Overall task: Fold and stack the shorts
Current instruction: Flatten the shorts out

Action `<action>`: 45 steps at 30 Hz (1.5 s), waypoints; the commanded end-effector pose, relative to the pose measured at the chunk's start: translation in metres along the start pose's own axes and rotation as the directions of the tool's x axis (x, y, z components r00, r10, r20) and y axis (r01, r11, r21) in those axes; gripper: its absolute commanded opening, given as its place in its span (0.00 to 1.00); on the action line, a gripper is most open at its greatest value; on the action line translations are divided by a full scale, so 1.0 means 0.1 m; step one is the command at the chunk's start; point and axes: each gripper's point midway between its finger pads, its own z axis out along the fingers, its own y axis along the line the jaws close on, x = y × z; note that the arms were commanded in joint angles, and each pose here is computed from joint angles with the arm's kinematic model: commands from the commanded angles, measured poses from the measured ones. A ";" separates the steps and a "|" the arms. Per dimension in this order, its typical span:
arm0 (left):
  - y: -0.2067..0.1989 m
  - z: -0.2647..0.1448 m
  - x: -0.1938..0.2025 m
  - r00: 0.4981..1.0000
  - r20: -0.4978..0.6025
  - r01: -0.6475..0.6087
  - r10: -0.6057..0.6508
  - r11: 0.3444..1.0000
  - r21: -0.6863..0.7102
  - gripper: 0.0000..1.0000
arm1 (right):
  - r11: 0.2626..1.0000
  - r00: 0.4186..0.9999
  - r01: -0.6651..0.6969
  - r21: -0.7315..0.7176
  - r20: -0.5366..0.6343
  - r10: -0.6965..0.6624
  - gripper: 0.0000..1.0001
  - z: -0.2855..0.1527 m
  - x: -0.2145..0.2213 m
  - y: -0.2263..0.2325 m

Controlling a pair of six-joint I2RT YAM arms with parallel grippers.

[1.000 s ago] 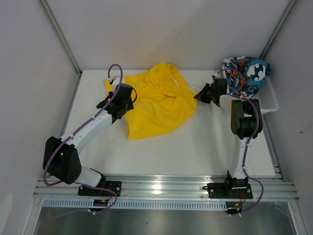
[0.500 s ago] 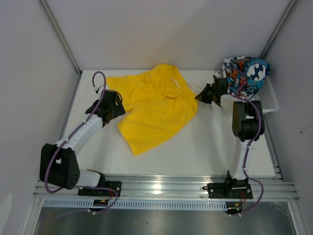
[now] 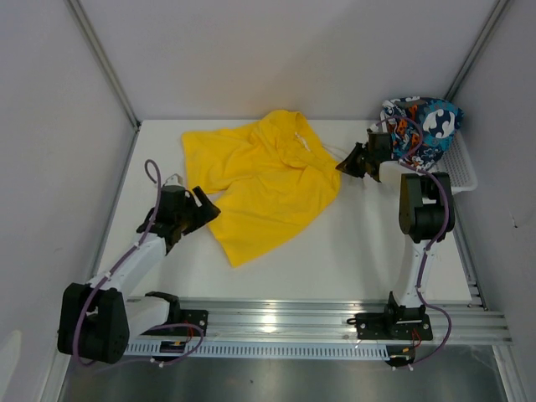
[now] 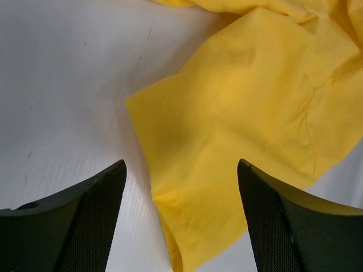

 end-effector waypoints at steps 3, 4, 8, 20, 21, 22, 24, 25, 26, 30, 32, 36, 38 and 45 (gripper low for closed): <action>-0.33 0.01 -0.20 0.989 0.041 0.127 -0.143 0.955 0.267 0.82 | 0.999 0.998 0.029 -0.036 0.052 -0.027 0.00 -0.15 -0.20 0.14; -0.36 0.01 -0.21 0.988 0.042 0.129 -0.146 0.951 0.282 0.82 | 0.999 0.998 0.027 -0.038 0.054 -0.025 0.00 -0.15 -0.21 0.13; -0.33 0.09 -0.12 0.988 0.000 0.146 -0.152 0.950 0.275 0.83 | 0.999 0.999 0.018 -0.047 0.051 -0.015 0.00 -0.14 -0.21 0.13; -0.23 0.24 -0.13 0.981 -0.008 0.187 -0.192 0.943 0.274 0.82 | 0.998 0.999 0.009 -0.060 0.053 -0.006 0.00 -0.16 -0.23 0.14; -0.22 0.26 -0.14 0.981 -0.004 0.189 -0.196 0.943 0.274 0.82 | 0.998 0.999 0.008 -0.060 0.053 -0.005 0.00 -0.15 -0.24 0.13; -0.25 0.26 -0.20 0.980 0.016 0.185 -0.197 0.939 0.290 0.81 | 0.998 0.999 0.007 -0.060 0.053 -0.003 0.00 -0.15 -0.24 0.13; -0.19 0.31 -0.18 0.977 0.023 0.199 -0.214 0.939 0.282 0.78 | 0.998 0.999 0.007 -0.061 0.053 -0.003 0.00 -0.15 -0.23 0.13; -0.18 0.33 -0.19 0.975 0.038 0.199 -0.219 0.937 0.288 0.77 | 0.998 0.999 0.006 -0.061 0.053 -0.002 0.00 -0.15 -0.24 0.13; -0.15 0.35 -0.15 0.971 0.029 0.218 -0.236 0.934 0.283 0.77 | 0.998 0.999 0.007 -0.060 0.052 -0.004 0.00 -0.15 -0.23 0.12; -0.07 0.33 -0.03 0.963 0.023 0.249 -0.267 0.925 0.286 0.77 | 0.998 0.999 0.004 -0.060 0.051 -0.001 0.00 -0.15 -0.23 0.11; -0.03 0.32 -0.04 0.964 0.043 0.243 -0.264 0.931 0.273 0.77 | 0.998 0.999 0.007 -0.064 0.052 -0.003 0.00 -0.15 -0.24 0.12; 0.12 0.30 -0.06 0.960 0.065 0.253 -0.273 0.943 0.218 0.78 | 0.998 0.999 0.001 -0.064 0.048 0.002 0.00 -0.14 -0.22 0.11; 0.14 0.27 -0.04 0.956 0.070 0.264 -0.286 0.938 0.224 0.78 | 0.998 0.999 0.003 -0.066 0.049 0.000 0.00 -0.13 -0.22 0.11; 0.03 0.30 -0.20 0.950 0.083 0.269 -0.300 0.926 0.266 0.75 | 0.998 0.999 0.001 -0.065 0.044 0.002 0.00 -0.12 -0.21 0.11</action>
